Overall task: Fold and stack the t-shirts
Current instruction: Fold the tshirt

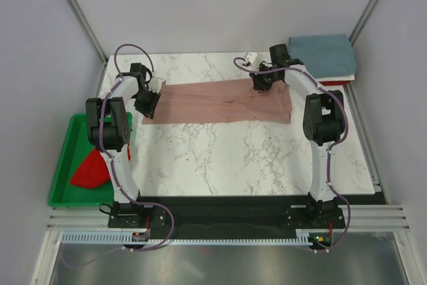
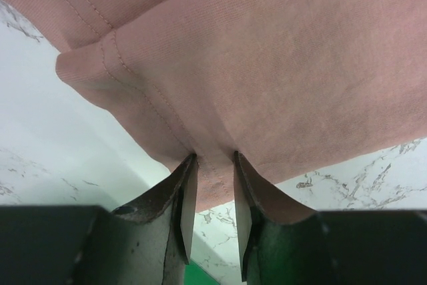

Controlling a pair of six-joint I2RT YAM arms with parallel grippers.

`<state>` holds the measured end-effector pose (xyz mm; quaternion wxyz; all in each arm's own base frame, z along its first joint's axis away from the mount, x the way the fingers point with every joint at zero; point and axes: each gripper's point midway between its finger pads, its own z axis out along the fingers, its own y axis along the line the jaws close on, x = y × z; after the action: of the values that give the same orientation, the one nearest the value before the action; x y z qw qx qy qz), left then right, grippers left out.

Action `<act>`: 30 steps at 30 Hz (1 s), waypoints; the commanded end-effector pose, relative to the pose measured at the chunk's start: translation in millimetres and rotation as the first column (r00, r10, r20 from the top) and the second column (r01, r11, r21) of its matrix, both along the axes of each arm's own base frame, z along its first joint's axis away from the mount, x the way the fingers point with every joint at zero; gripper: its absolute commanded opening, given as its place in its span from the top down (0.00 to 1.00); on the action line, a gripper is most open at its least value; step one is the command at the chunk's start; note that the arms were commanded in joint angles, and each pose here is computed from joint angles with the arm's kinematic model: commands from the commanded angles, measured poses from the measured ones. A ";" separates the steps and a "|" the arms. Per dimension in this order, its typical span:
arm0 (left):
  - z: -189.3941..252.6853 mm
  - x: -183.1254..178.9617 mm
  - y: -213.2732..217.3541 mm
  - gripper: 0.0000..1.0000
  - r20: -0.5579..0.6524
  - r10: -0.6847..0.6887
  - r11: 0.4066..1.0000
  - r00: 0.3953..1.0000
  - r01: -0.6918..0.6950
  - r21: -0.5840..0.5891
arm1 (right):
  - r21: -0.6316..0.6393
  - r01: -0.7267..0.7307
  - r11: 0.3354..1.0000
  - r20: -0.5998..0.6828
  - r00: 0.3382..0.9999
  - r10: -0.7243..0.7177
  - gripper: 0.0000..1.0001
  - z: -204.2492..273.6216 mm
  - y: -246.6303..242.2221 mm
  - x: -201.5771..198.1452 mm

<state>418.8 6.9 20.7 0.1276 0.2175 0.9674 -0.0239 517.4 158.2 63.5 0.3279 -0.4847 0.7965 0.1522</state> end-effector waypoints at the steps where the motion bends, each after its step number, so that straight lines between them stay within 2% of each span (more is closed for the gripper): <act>1: 22.2 11.5 -4.3 0.64 0.073 -0.048 0.999 0.996 0.048 -0.006 | 0.035 -0.012 0.999 0.200 0.980 0.005 0.84 47.5 37.0 48.7; 2: 28.0 13.2 -5.7 0.62 0.092 -0.049 0.999 0.995 0.051 -0.012 | 0.031 -0.003 1.000 0.206 0.979 -0.003 0.83 43.5 39.9 54.6; 5: 46.8 14.9 -10.1 0.58 0.149 -0.085 0.996 0.985 0.090 -0.023 | 0.058 0.089 0.994 0.297 0.949 -0.103 0.64 71.1 38.2 75.4; 7: 52.0 11.9 -11.5 0.55 0.162 -0.105 0.993 0.981 0.111 -0.029 | 0.062 0.137 0.989 0.339 0.929 -0.150 0.56 79.4 31.1 79.2; 8: 59.3 11.1 -13.5 0.55 0.180 -0.129 0.990 0.975 0.137 -0.033 | 0.067 0.142 0.988 0.366 0.917 -0.157 0.56 94.4 28.7 76.7; 10: 65.1 5.1 -16.1 0.55 0.191 -0.172 0.983 0.966 0.181 -0.032 | 0.053 0.155 0.987 0.364 0.917 -0.163 0.55 91.8 22.2 69.1; 11: 69.2 4.0 -16.7 0.55 0.210 -0.231 0.970 0.950 0.241 -0.021 | 0.061 0.151 0.987 0.377 0.912 -0.163 0.55 105.1 21.9 63.4; 13: 70.9 -8.8 -29.9 0.55 0.208 -0.342 0.938 0.916 0.347 0.015 | 0.065 0.144 0.987 0.371 0.915 -0.158 0.55 110.5 18.9 50.3; 16: 55.6 -23.7 -19.9 0.53 0.142 -0.492 0.870 0.859 0.481 0.108 | 0.072 0.140 0.987 0.347 0.925 -0.157 0.54 108.8 18.4 34.8; 19: 38.8 -32.1 -16.4 0.54 0.091 -0.525 0.850 0.846 0.515 0.112 | 0.080 0.150 0.985 0.323 0.931 -0.168 0.54 104.7 17.7 27.4; 30: 8.9 -11.5 -14.2 0.53 0.041 -0.503 0.860 0.863 0.495 0.122 | 0.076 0.149 0.986 0.301 0.939 -0.165 0.54 107.7 12.8 6.8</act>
<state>387.0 -9.7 26.1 0.1237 0.4444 0.8871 -0.0168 530.9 169.6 141.9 0.4470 -0.4335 0.7793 0.0695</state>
